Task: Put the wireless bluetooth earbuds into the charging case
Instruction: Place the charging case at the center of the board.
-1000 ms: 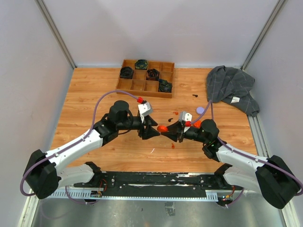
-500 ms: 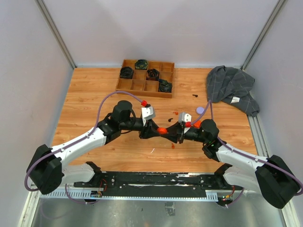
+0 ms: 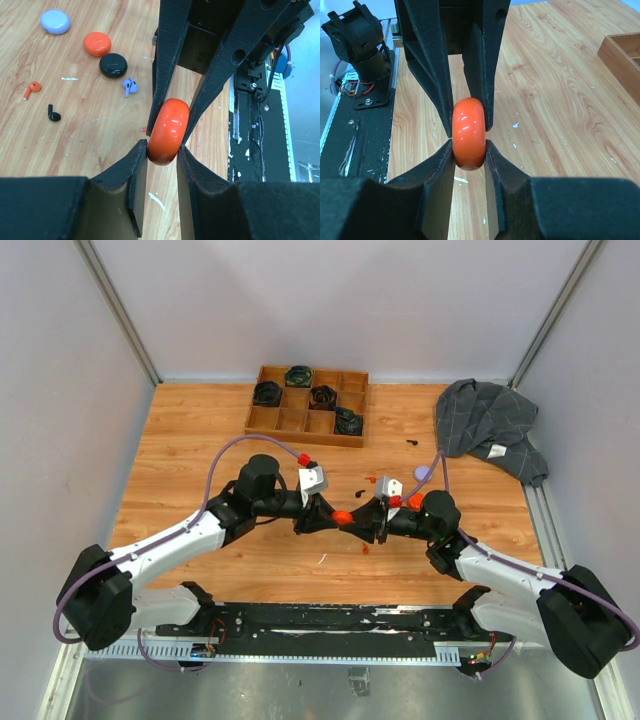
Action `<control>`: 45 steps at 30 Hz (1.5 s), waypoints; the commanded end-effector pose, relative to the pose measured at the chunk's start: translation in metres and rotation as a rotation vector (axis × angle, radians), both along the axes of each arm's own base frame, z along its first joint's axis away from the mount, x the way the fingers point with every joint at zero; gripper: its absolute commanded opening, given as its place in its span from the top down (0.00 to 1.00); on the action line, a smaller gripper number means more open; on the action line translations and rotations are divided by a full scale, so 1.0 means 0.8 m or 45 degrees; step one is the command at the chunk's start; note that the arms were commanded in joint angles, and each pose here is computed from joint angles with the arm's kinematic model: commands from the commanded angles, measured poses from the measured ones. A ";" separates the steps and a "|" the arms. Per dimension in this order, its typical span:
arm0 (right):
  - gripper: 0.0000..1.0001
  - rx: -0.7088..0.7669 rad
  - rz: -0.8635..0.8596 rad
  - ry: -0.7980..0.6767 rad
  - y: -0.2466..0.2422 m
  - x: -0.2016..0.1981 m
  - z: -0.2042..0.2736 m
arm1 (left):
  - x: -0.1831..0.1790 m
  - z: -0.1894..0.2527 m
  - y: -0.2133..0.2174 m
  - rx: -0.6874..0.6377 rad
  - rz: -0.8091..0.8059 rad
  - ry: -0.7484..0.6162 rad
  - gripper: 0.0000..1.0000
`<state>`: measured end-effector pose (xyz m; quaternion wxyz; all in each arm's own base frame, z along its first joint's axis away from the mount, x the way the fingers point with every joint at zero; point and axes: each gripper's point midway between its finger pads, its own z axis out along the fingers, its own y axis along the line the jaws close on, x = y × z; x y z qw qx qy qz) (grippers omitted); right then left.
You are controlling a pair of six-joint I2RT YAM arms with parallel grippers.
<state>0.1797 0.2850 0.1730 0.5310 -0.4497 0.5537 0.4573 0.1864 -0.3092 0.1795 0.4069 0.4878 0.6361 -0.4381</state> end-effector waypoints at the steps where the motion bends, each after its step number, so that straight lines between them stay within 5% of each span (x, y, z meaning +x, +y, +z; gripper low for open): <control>1: 0.68 0.048 -0.037 -0.079 0.002 0.014 0.026 | 0.012 -0.006 0.004 0.001 0.105 0.008 0.87; 12: 0.32 -0.005 -0.272 -0.088 -0.017 0.046 0.017 | 0.057 -0.026 0.036 -0.027 0.501 0.158 0.89; 19: 0.17 -0.076 -0.500 -0.054 -0.039 0.077 0.004 | 0.108 -0.055 0.081 -0.085 0.872 0.416 0.88; 38: 0.03 -0.137 -0.792 -0.015 -0.075 0.111 -0.011 | 0.210 -0.139 0.152 -0.179 1.356 0.875 0.83; 45: 0.03 -0.184 -0.828 -0.004 -0.080 0.117 -0.016 | 0.229 -0.172 0.168 -0.167 1.444 0.966 0.67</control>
